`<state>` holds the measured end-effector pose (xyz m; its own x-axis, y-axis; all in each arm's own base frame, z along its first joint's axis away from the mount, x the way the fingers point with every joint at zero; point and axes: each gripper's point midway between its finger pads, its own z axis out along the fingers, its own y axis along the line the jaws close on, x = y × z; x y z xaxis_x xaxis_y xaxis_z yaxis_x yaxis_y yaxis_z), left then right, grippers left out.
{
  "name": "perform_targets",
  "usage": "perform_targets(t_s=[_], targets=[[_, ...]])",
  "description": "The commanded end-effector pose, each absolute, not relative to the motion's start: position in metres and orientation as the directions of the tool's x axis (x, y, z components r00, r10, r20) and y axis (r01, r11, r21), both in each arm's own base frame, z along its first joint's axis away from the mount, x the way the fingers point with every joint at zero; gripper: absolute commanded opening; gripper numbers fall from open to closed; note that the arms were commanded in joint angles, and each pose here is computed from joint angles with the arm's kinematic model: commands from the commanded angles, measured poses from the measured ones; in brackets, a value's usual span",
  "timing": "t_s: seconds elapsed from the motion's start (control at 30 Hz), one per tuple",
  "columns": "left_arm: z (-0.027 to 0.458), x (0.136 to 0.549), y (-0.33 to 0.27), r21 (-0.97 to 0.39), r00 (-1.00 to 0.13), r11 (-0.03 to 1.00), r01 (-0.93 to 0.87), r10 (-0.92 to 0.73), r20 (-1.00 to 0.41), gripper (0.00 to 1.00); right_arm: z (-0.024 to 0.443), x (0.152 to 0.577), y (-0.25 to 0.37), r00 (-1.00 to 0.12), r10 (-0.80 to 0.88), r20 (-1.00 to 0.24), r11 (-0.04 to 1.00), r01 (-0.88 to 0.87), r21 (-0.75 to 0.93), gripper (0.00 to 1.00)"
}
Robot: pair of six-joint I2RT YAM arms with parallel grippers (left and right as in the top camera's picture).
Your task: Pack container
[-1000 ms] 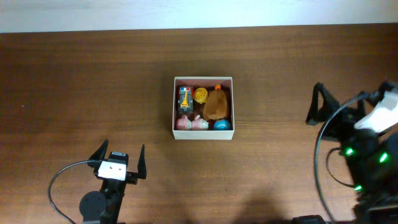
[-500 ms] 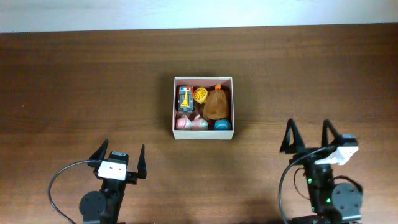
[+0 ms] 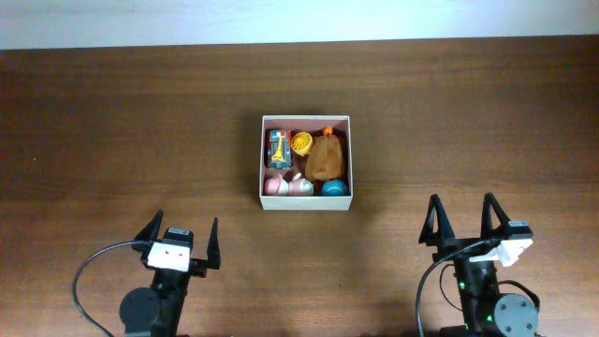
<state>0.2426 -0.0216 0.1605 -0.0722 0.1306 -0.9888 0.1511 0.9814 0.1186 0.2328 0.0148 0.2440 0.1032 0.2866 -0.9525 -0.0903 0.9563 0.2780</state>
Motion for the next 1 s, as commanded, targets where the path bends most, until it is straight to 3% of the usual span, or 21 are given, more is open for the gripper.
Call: perform_targets(t_s=[0.0,0.5,0.77,0.97], targets=[[0.161,0.242,-0.022,0.13,-0.064,0.979,0.158,0.142,-0.988,1.0,0.227,0.236,0.019,0.069,0.271,-0.96,0.959,-0.101,0.264,0.99],[0.161,0.242,-0.022,0.13,-0.064,0.979,0.158,0.142,-0.988,1.0,0.194,0.245,0.019,0.058,0.243,-0.968,0.967,-0.09,0.238,0.99],[0.161,0.242,-0.022,0.13,-0.064,0.979,0.158,0.142,-0.988,1.0,0.157,0.245,0.019,-0.089,0.231,-0.969,0.97,-0.054,0.236,0.99],[0.161,0.242,-0.022,0.13,-0.064,0.979,0.158,0.142,-0.988,1.0,0.155,0.245,0.019,-0.093,0.186,-0.978,0.98,-0.056,0.191,0.99]])
